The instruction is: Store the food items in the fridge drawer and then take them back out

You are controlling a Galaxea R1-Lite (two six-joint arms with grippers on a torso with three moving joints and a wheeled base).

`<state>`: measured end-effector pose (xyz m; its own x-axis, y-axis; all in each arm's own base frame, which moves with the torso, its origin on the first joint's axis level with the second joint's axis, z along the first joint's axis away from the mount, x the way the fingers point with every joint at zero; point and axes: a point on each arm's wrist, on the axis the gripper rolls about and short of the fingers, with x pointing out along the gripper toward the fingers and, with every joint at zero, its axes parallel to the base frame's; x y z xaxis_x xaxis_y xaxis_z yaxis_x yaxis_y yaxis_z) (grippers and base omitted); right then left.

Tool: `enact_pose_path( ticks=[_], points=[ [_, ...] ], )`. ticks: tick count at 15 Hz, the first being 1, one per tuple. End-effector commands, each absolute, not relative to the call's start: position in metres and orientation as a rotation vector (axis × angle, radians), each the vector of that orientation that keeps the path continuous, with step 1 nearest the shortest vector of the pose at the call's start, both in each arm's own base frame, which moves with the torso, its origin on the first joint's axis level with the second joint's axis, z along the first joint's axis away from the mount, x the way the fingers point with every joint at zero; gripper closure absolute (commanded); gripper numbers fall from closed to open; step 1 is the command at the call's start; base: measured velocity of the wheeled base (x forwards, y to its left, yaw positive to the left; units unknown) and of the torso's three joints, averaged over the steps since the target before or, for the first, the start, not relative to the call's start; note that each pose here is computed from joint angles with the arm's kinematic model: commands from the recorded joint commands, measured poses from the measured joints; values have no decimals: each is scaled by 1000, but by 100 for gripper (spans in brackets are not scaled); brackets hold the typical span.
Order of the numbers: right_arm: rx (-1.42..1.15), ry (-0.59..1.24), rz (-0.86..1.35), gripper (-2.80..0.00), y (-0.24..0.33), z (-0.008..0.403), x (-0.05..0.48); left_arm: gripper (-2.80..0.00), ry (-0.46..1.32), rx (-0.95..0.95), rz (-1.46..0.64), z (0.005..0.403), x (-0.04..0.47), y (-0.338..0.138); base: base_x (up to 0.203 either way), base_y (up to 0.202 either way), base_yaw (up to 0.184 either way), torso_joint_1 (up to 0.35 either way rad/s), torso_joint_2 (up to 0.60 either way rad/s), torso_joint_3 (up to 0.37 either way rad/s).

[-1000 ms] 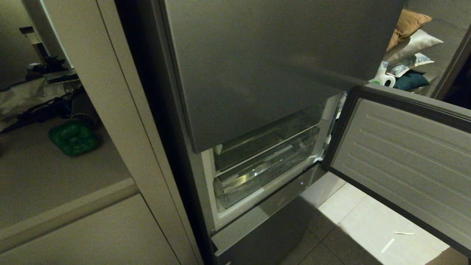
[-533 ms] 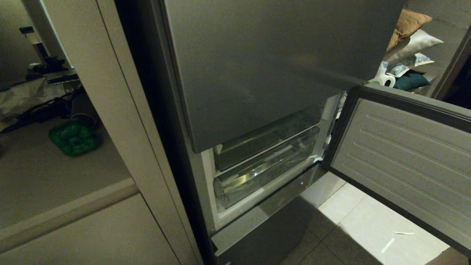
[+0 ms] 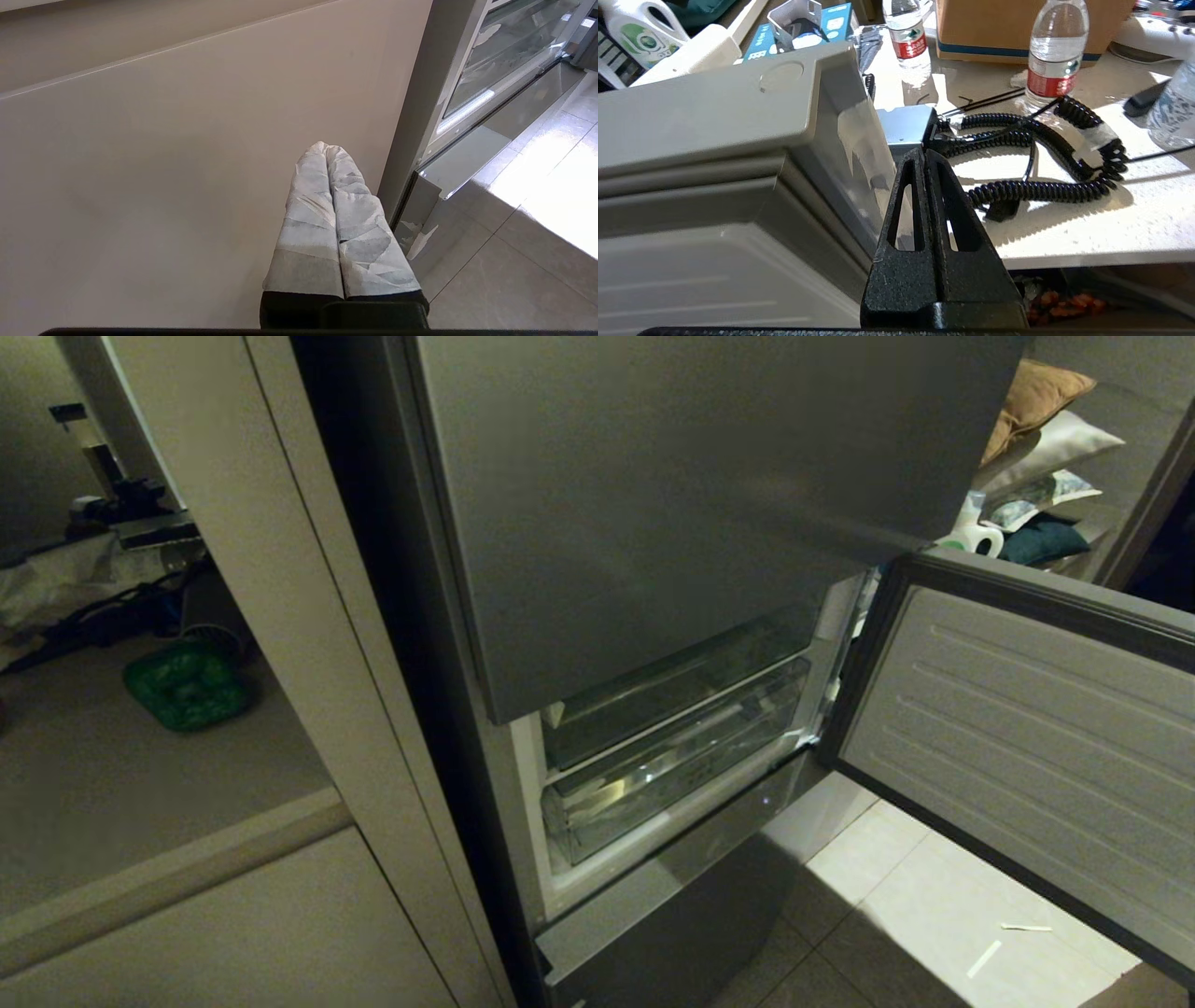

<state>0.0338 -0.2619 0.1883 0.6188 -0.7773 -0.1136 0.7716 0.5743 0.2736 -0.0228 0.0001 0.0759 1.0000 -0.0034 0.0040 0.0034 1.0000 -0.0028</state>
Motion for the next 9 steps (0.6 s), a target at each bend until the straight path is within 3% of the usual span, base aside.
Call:
enact_pose_path(
  ticks=[1, 9],
  points=[
    [315, -17, -893, 0, -268, 186, 35, 0, -3, -3, -3, 76, -23, 0, 0, 0, 0, 0, 0, 0],
    [334, 3, -765, 0, -267, 182, 47, 0, -3, -3, -3, 76, -23, 0, 0, 0, 0, 0, 0, 0]
  ],
)
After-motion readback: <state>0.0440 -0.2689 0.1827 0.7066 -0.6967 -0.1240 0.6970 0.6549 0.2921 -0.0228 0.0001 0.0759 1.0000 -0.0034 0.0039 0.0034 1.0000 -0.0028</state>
